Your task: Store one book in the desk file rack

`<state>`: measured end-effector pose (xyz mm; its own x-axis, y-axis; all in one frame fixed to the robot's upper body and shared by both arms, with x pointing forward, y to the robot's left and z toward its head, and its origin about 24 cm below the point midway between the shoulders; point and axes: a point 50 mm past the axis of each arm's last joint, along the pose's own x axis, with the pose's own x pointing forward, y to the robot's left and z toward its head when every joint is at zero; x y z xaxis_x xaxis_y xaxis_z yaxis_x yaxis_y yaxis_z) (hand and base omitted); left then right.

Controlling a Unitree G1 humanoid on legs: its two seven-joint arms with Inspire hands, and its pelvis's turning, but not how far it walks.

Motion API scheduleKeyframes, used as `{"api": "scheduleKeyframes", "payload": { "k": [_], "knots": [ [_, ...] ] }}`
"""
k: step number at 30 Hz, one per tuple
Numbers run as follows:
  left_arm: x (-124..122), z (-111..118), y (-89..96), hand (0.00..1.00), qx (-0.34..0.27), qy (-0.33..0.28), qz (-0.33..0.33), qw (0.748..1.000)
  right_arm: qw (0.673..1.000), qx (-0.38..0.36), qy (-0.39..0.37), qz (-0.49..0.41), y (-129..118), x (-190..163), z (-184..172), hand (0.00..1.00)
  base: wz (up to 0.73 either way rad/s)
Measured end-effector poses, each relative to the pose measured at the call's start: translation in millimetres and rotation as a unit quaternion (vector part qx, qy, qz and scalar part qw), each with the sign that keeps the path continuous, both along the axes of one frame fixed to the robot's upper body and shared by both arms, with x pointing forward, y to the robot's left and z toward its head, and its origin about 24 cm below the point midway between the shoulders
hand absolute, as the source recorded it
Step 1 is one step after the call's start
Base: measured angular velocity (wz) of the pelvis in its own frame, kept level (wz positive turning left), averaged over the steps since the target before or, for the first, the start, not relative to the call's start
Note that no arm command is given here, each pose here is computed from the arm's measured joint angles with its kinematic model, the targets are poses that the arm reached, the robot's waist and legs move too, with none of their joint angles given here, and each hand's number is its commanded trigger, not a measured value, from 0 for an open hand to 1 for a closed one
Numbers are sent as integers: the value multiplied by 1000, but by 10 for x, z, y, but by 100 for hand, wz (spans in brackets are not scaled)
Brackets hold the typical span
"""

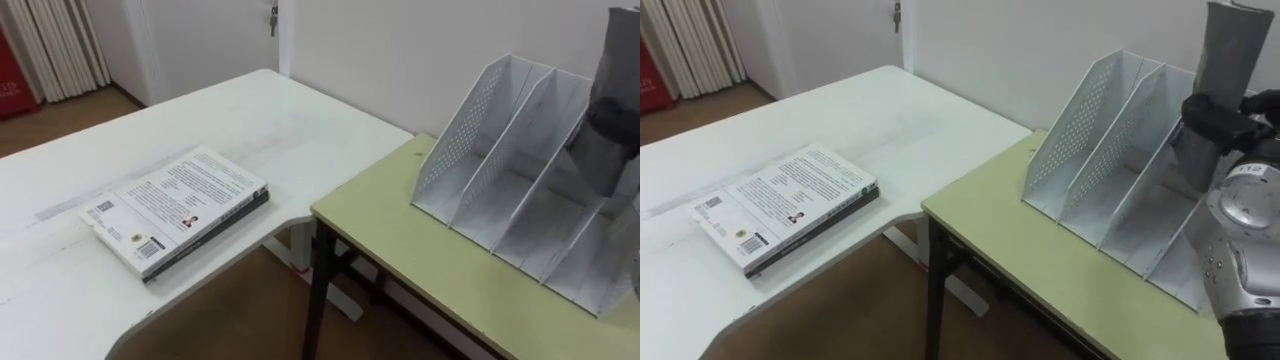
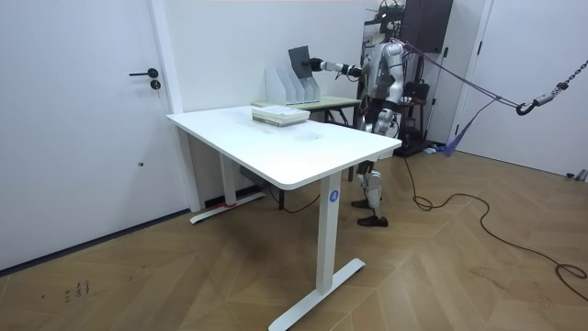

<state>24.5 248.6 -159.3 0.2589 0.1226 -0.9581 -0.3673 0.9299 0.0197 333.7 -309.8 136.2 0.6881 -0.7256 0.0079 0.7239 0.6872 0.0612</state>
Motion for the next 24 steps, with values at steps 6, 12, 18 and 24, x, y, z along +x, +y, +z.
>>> {"api": "scheduleKeyframes", "payload": {
  "k": [6,12,18,24],
  "knots": [
    [-26,0,2,0,-3,1,1,1000,1000,0,1,3,-1,-4,-12,0,0],
    [-5,12,21,0,-3,-5,2,1000,1000,-1,-2,6,3,-1,3,0,0],
    [8,14,20,0,-4,-6,2,1000,1000,-4,-12,14,26,4,50,0,0],
    [8,14,21,0,-4,-5,2,1000,1000,-6,-21,18,43,6,90,0,0]
  ]
}}
